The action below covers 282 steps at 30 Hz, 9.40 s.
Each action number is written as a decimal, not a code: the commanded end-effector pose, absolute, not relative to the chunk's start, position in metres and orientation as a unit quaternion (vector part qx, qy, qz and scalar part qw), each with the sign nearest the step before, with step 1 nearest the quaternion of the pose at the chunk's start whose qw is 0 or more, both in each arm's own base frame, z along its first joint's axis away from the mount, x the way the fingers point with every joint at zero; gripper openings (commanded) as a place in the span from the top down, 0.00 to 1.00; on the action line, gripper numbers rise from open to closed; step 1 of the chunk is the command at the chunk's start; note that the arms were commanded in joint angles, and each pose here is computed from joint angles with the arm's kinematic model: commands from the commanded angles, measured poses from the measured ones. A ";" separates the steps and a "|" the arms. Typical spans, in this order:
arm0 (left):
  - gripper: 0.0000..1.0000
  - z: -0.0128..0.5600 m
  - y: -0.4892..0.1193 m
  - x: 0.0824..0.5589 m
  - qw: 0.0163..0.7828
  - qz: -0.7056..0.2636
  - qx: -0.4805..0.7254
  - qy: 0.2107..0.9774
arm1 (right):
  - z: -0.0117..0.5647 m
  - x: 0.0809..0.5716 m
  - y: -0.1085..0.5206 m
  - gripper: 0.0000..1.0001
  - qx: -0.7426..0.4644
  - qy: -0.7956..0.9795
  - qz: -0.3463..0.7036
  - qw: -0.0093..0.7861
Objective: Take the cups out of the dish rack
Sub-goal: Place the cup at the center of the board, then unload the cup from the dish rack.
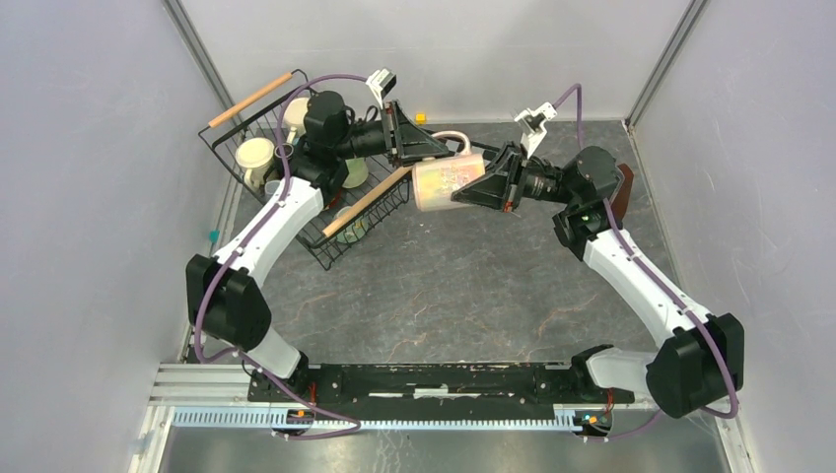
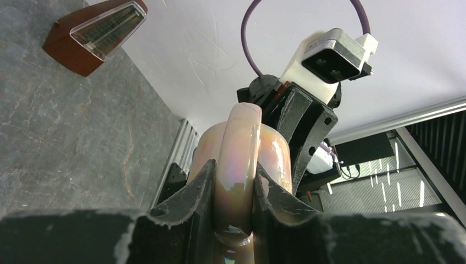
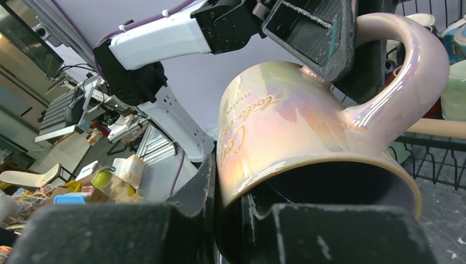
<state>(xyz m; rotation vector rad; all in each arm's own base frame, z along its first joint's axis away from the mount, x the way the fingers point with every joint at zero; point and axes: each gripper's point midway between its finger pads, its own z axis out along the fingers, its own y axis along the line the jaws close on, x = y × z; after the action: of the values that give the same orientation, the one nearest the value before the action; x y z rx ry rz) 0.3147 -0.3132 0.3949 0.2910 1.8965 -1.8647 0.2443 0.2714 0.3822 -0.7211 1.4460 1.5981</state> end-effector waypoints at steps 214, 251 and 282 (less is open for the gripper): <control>0.03 0.097 -0.065 0.396 0.220 0.026 -0.513 0.829 | 0.229 0.275 0.173 0.02 -0.198 0.847 0.152 0.469; 0.44 0.096 -0.051 0.409 0.218 0.008 -0.568 0.794 | 0.222 0.267 0.168 0.02 -0.201 0.850 0.149 0.464; 0.98 0.104 -0.062 0.409 0.213 -0.038 -0.597 0.772 | 0.226 0.265 0.167 0.02 -0.203 0.848 0.149 0.465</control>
<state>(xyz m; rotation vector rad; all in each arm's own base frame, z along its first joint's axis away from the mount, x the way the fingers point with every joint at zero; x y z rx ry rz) 0.4135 -0.0537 0.0772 -1.6941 2.1296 -0.0412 0.2656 0.1640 0.2152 -0.4812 2.1188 0.3536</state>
